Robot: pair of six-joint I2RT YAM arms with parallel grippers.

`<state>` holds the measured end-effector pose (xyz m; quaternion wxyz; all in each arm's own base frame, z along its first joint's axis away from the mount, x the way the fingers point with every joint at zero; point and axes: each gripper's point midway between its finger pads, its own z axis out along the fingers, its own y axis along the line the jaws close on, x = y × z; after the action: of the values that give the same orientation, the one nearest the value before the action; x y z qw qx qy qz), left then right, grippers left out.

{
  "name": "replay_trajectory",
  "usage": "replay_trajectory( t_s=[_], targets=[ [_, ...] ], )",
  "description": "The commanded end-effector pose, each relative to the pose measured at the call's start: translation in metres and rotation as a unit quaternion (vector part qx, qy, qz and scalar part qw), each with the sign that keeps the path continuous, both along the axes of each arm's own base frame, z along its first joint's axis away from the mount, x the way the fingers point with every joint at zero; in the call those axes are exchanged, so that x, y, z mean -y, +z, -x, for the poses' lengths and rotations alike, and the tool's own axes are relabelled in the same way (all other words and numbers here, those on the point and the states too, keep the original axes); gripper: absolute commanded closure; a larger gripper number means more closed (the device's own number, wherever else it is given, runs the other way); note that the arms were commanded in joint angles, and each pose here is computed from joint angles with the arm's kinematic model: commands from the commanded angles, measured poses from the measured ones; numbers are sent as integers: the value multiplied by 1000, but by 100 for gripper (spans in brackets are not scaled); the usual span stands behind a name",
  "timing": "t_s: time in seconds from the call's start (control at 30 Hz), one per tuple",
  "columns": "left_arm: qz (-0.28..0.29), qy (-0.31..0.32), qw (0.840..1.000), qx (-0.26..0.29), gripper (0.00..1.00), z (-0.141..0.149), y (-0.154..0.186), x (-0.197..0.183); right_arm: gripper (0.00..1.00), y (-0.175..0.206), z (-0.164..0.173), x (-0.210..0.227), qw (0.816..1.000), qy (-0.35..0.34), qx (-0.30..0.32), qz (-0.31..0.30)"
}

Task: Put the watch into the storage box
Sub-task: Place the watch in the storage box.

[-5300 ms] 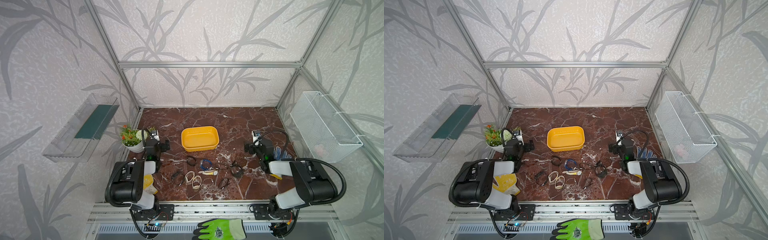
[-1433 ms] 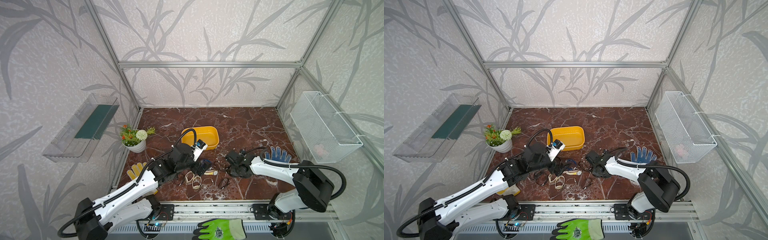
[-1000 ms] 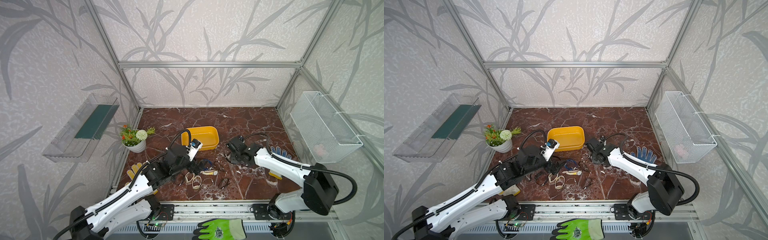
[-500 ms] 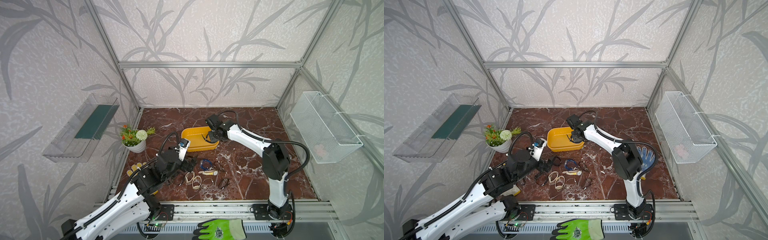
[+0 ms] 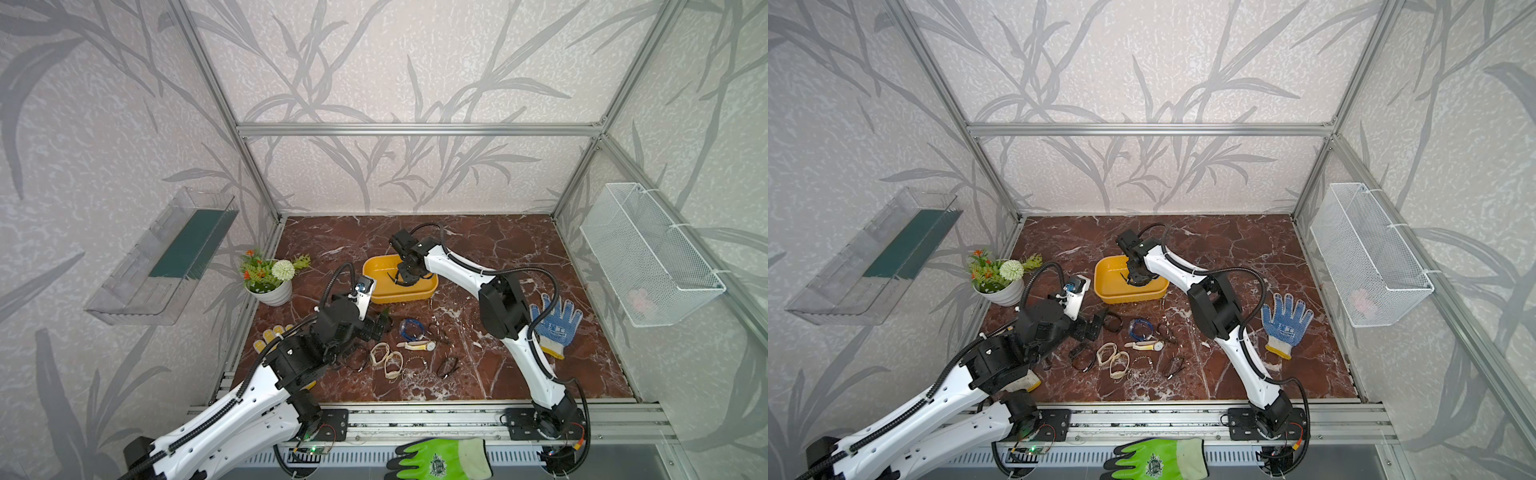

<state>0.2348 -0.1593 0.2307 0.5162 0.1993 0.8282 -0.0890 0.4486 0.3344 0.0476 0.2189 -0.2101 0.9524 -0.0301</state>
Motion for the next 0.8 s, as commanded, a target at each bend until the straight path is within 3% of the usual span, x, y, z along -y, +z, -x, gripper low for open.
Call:
replay_trajectory(
  t_s=[0.0,0.13,0.77],
  targets=[
    [-9,12,1000,-8,2,0,-7,-4,100,-5,3,-2,1000,8,-15,11],
    [-11,13,1000,-8,2,0,-7,-5,98,-13,0,-6,1000,7,-23,12],
    [-12,18,1000,-4,2,1,-4,-9,71,-12,-1,-16,999,-1,-35,-9]
  ],
)
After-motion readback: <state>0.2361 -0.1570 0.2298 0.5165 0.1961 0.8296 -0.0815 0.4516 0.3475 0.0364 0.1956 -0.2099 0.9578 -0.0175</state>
